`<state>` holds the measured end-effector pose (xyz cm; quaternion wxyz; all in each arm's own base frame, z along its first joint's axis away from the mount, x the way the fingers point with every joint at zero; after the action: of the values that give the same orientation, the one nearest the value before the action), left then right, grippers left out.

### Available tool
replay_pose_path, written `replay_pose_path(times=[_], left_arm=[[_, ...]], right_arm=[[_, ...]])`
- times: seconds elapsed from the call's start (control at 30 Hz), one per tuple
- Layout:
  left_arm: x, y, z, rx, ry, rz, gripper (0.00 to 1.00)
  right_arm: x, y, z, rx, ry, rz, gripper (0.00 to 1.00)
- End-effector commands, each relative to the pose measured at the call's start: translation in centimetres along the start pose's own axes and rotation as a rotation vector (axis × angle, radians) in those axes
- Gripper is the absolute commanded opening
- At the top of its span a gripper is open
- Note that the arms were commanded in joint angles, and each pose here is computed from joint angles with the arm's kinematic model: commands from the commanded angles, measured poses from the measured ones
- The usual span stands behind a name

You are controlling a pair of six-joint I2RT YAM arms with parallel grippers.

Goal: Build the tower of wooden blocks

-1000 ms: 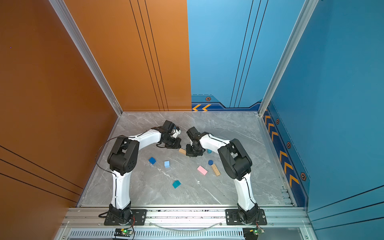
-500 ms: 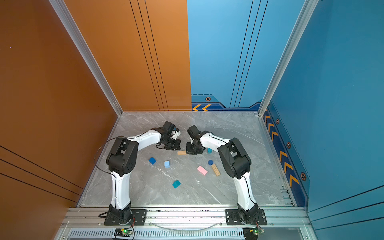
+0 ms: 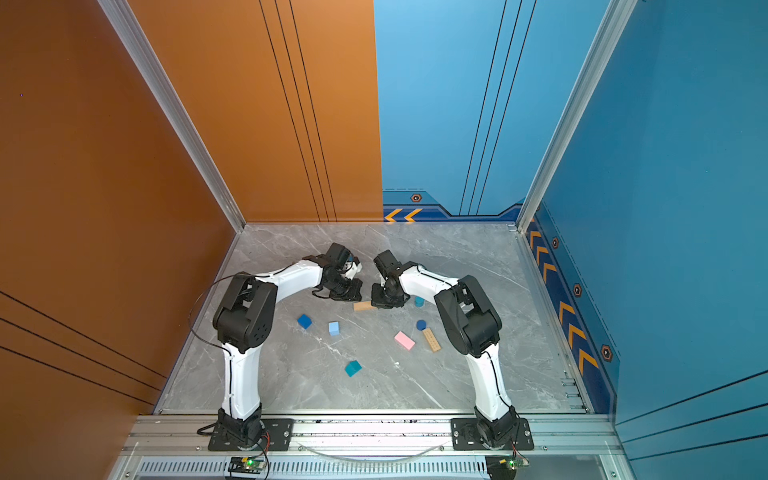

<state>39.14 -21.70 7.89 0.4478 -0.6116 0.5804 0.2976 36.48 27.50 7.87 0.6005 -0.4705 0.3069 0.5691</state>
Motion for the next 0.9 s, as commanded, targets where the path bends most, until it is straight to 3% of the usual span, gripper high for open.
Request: replay_pose_path(times=[0.0,0.27,0.43,0.53,0.87], left_arm=[[-1.4,-0.4,0.4,-0.029,-0.031,0.004,0.0],[-5.8,-3.3,-0.6,0.022,-0.018,-0.108,0.0],[-7.4,-2.5,-1.0,0.029,-0.017,-0.128,0.0],[-7.9,-1.5,-1.4,0.038,-0.016,-0.125,0.0],[-9.5,0.6,-3.6,0.079,0.006,-0.138,0.04]], right_arm=[[-0.7,0.4,-1.4,0.025,0.079,0.0,0.0],[-5.4,0.8,-0.7,0.01,0.066,-0.085,0.0],[-8.6,2.5,-2.1,-0.001,0.126,-0.1,0.0],[-10.5,3.9,-3.5,0.006,0.189,-0.104,0.05],[-13.0,9.9,-7.3,0.031,0.294,-0.049,0.48]])
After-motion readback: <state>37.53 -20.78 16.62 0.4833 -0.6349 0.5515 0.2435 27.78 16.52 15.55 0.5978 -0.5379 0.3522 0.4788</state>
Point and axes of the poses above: each gripper's point midway between its finger pads, its own x axis out along the fingers, its own z axis along the line the jaws close on, y = z × x, the point moved 6 cm from there along -x, back along the fingers, and after that the axes turned 5 degrees about -x, right-handed, at the moved point
